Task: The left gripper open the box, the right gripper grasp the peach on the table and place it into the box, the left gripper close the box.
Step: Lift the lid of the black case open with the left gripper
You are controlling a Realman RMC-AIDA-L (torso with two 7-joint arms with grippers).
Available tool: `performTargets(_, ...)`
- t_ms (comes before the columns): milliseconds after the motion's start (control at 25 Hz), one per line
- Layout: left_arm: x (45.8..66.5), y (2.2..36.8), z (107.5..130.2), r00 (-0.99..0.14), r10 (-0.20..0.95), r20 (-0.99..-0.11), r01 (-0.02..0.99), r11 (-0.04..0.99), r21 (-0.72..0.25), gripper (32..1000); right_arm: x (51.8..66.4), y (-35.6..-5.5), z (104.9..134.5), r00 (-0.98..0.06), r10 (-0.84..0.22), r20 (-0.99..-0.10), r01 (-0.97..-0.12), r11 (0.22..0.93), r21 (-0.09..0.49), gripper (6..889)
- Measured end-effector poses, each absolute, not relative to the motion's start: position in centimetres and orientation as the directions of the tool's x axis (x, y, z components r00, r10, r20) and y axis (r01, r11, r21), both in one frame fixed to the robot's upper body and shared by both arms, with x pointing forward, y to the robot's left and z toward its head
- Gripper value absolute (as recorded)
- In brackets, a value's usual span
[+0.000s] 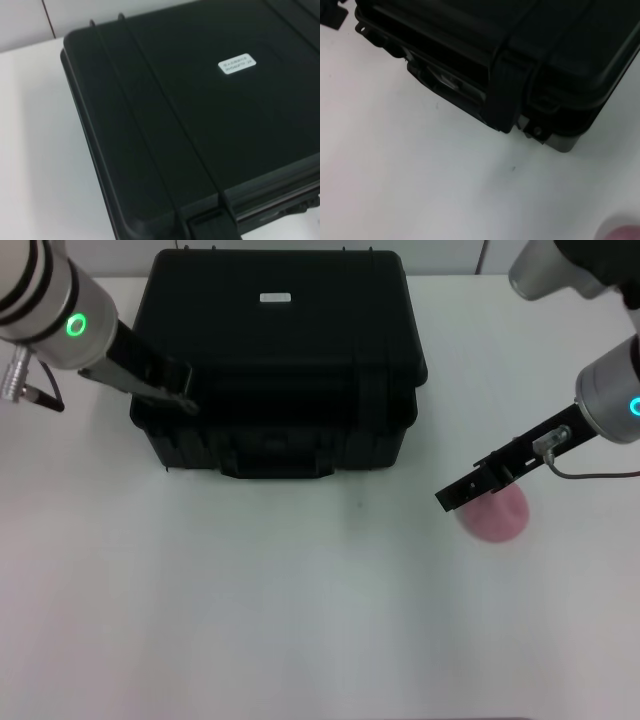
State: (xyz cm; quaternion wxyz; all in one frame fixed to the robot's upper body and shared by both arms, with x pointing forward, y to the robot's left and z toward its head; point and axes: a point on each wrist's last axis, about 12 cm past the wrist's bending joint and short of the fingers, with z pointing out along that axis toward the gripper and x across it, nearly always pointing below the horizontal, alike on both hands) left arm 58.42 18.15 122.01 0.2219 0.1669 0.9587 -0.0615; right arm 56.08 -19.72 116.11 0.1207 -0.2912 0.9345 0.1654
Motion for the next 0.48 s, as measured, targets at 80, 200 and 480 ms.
performTargets(80,58.5,18.2,122.5,-0.84,0.295,-0.455,0.352,0.935,-0.042,404,56.1,-19.7,116.0,-0.802,-0.505,-0.318,-0.584,0.775,0.241,804)
performTargets(200,58.5,18.3,123.0,-0.833,0.301,-0.465,0.359,0.933,-0.04,404,56.2,-19.5,116.0,-0.8,-0.51,-0.314,-0.587,0.773,0.241,804)
performTargets(480,58.7,17.9,123.9,-0.819,0.331,-0.468,0.388,0.921,-0.027,403,56.4,-19.2,116.0,-0.797,-0.52,-0.307,-0.594,0.768,0.241,802)
